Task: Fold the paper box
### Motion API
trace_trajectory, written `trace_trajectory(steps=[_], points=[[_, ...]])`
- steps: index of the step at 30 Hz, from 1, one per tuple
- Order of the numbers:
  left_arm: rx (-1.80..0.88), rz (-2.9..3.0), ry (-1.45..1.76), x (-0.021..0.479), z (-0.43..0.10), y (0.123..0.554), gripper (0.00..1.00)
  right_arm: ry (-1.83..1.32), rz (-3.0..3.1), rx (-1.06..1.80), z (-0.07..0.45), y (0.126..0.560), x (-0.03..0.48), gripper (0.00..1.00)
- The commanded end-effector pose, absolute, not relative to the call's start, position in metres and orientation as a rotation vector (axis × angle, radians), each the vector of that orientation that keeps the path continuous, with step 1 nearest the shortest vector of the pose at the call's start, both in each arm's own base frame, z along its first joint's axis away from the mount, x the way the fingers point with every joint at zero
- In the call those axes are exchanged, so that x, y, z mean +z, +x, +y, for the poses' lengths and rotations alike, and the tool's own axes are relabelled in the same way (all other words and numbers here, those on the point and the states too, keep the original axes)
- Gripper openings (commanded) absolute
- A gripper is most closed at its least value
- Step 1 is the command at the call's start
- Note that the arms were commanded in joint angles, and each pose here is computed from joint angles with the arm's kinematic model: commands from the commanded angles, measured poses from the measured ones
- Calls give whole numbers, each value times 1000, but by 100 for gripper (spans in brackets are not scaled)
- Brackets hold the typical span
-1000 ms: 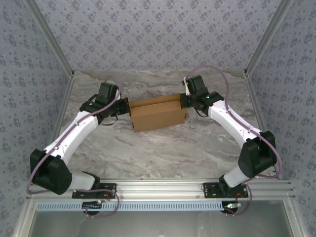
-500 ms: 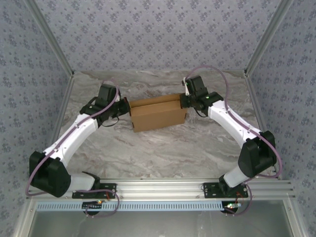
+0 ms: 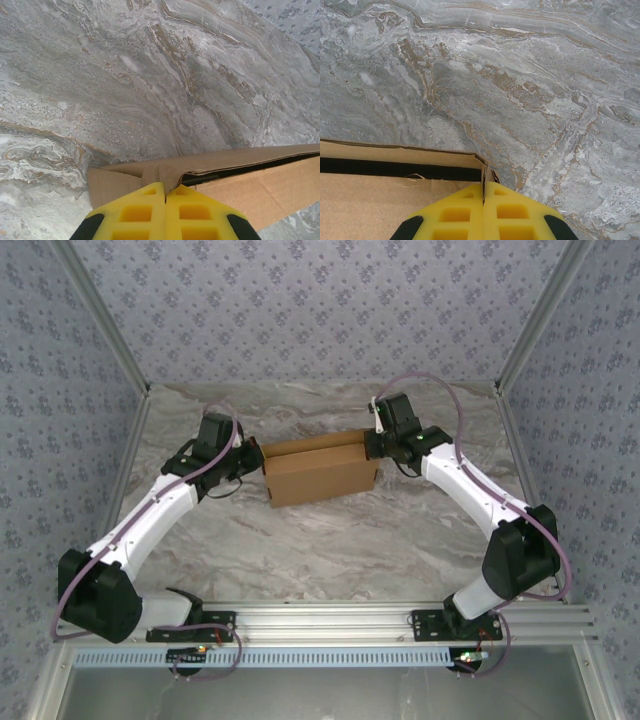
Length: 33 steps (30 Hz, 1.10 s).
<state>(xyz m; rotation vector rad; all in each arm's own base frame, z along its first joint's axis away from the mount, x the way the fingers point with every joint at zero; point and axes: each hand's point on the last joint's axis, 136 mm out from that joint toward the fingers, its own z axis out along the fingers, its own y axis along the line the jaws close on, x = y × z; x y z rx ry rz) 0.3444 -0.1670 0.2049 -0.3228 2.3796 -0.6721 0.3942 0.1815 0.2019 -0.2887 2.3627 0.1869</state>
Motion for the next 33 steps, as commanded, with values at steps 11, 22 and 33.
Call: trace_trajectory(steps=[11,22,33], points=[[-901,2324,-311,225,-189,341,0,-389,2484,221,195,371,164,0],[-901,2341,-317,218,-186,337,0,-385,2486,222,194,371,162,0],[-651,2403,-249,174,-165,315,0,-360,2465,238,184,371,163,0]])
